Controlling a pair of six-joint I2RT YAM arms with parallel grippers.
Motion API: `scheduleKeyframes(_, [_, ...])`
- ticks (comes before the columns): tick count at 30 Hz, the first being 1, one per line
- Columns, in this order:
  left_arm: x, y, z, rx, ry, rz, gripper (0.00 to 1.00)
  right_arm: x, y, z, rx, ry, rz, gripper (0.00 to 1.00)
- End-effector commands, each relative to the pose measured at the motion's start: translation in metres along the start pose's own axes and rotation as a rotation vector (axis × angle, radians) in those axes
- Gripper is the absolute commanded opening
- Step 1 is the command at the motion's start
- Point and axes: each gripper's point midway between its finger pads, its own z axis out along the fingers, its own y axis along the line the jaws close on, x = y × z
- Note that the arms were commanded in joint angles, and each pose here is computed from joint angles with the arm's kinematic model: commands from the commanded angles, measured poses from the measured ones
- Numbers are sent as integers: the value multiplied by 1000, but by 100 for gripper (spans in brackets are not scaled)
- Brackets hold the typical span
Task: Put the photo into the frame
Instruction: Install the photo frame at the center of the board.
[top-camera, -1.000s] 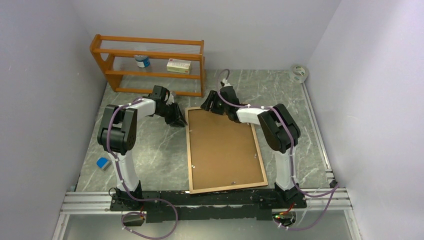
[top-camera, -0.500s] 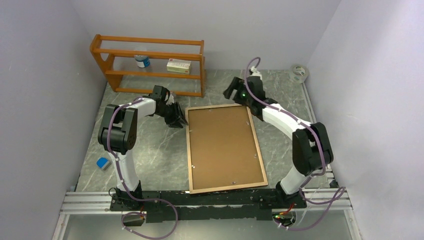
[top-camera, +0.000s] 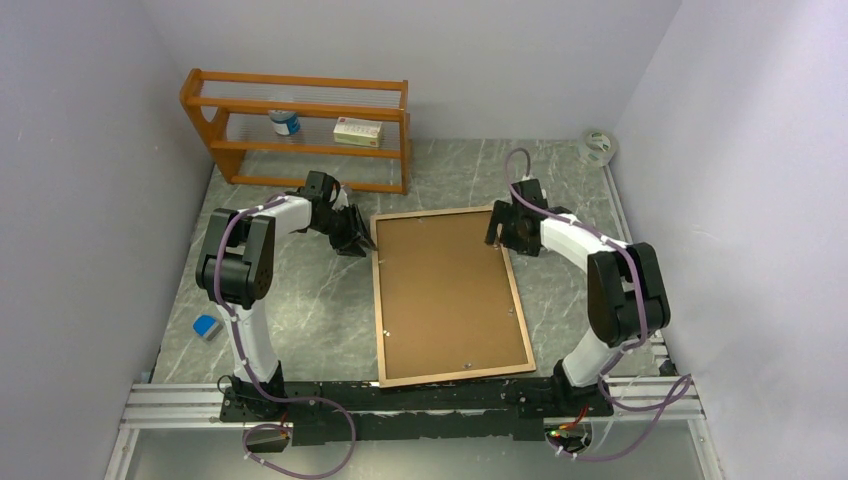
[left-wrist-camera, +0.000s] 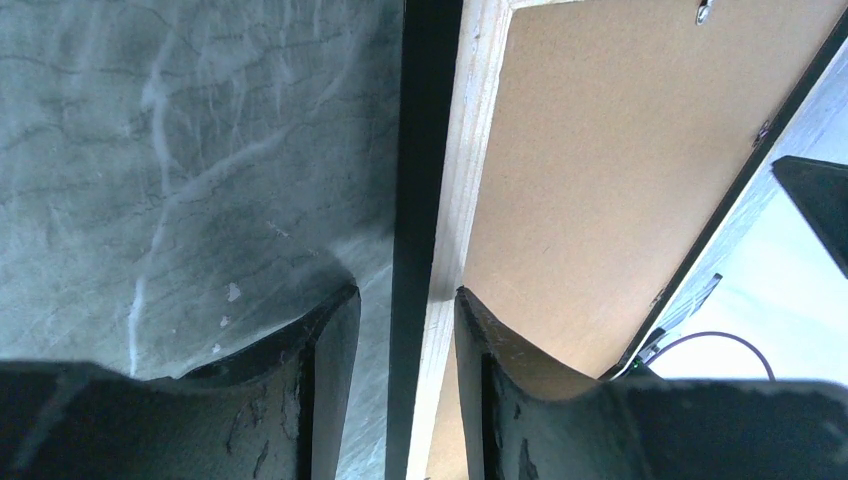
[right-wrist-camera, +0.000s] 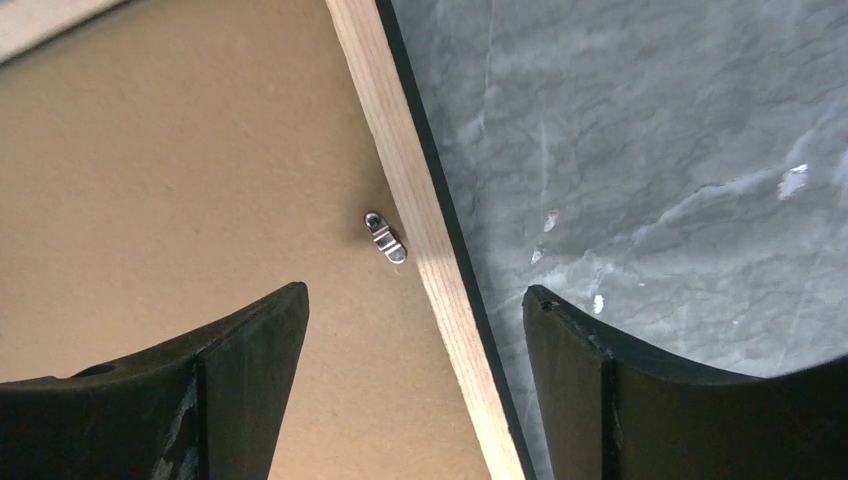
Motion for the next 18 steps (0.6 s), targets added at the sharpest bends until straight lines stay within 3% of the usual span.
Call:
scheduleKeyframes(1, [-1, -5, -2, 17, 4, 8, 45, 3, 8, 4, -32, 56, -78, 79])
scheduleKeyframes(6, [0, -4, -1, 11, 5, 7, 45, -2, 0, 17, 40, 71, -92, 68])
scheduleKeyframes(18, [2, -2, 3, 16, 17, 0, 44, -12, -7, 25, 109, 44, -186, 57])
